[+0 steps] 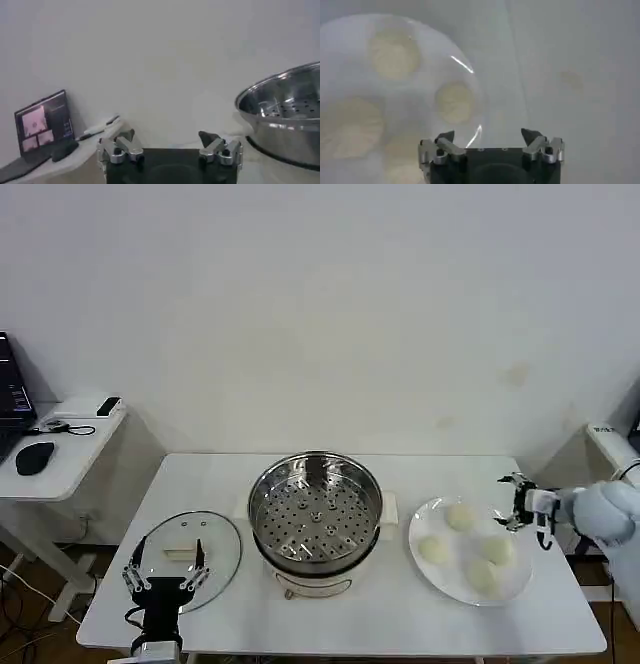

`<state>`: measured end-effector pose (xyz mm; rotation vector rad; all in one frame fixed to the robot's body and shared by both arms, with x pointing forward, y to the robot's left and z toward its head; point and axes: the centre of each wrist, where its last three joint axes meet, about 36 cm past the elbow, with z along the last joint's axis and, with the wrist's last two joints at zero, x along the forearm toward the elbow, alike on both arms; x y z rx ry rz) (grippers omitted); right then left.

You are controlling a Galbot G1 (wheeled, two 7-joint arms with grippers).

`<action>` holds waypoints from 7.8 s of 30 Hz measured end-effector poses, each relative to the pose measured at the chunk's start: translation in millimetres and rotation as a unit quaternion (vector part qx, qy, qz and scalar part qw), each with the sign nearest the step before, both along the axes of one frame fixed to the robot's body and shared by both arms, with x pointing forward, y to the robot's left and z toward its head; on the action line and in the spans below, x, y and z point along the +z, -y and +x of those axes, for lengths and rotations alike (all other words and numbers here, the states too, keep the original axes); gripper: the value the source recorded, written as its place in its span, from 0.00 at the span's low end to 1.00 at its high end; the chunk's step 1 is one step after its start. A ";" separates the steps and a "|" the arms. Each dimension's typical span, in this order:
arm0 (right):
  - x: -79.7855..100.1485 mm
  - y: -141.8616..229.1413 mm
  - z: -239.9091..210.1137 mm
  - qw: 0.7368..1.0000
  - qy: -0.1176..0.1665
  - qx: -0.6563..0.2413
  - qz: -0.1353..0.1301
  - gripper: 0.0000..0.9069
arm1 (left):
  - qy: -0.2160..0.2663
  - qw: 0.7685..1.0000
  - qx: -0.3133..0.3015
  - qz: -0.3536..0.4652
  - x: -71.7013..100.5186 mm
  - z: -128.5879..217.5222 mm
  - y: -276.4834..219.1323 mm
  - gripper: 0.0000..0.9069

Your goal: Take steamed baozi put them in steamer then cover it.

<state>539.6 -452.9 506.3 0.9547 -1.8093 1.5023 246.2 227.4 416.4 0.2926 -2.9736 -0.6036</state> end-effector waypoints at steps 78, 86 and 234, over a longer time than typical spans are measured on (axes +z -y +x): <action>112.9 -117.3 129.9 0.994 -0.045 0.091 -0.029 0.52 | 0.017 1.000 -0.011 0.021 2.8 5.3 0.0 1.00; 182.0 -192.4 134.3 0.982 -0.007 0.189 -0.028 0.56 | 0.018 1.000 -0.006 0.020 1.7 5.7 -2.2 1.00; -53.1 -141.9 35.6 0.976 -0.190 0.089 -0.054 0.67 | -0.015 0.995 -0.033 -0.093 -10.5 32.8 -75.6 1.00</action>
